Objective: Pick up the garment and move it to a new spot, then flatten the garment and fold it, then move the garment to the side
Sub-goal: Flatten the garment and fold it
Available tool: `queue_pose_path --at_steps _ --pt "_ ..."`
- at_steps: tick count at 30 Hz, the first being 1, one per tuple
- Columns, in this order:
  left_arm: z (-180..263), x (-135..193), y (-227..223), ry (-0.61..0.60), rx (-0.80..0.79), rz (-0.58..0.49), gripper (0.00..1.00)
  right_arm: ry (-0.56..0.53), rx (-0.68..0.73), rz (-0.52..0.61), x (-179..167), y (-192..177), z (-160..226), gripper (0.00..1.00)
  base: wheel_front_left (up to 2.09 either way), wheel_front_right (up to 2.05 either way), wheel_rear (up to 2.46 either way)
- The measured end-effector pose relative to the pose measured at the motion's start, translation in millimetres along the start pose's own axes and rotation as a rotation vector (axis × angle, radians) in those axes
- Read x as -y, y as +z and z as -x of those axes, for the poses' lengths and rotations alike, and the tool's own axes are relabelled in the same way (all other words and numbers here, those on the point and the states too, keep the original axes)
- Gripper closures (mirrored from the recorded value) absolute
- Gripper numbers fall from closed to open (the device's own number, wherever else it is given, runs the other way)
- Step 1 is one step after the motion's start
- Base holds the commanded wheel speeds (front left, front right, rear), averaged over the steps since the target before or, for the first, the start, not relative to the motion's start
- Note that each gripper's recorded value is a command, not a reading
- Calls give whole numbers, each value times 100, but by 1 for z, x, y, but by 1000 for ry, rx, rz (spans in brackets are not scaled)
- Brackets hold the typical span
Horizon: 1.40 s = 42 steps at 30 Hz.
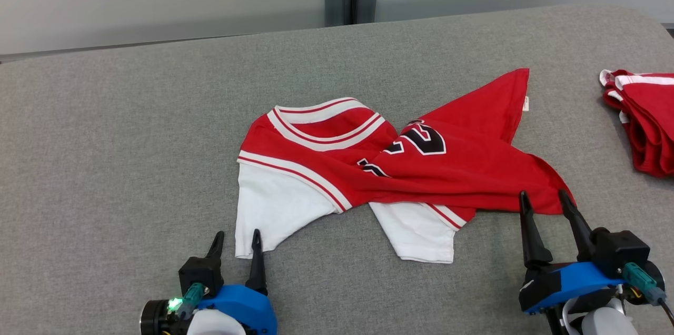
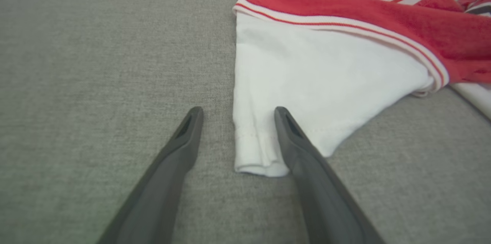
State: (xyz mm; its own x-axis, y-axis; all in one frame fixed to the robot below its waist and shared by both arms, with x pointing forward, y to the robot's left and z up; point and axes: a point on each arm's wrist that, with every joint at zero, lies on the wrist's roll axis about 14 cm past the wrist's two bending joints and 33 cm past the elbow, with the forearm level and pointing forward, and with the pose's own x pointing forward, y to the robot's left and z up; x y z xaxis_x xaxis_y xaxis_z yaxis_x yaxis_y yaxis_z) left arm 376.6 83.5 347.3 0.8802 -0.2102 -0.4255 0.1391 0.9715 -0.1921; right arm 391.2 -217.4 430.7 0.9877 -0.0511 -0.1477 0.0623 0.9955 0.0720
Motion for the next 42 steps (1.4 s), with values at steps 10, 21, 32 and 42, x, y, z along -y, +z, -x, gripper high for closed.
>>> queue_pose_path --at_steps 10,21,32,42 --pt "5 18 -19 -83 -65 -21 100 -10 10 -5 3 3 -1 0 0 0 0" --pt "3 16 -7 -54 -33 9 100 -45 3 -16 13 1 -1 0 0 0 0" --pt "2 13 -5 -60 -18 -2 100 -175 -92 -52 51 -29 -1 0 0 0 0" --pt "-1 10 -10 -60 -25 -3 100 -216 -165 -96 57 -53 -12 0 0 0 0"
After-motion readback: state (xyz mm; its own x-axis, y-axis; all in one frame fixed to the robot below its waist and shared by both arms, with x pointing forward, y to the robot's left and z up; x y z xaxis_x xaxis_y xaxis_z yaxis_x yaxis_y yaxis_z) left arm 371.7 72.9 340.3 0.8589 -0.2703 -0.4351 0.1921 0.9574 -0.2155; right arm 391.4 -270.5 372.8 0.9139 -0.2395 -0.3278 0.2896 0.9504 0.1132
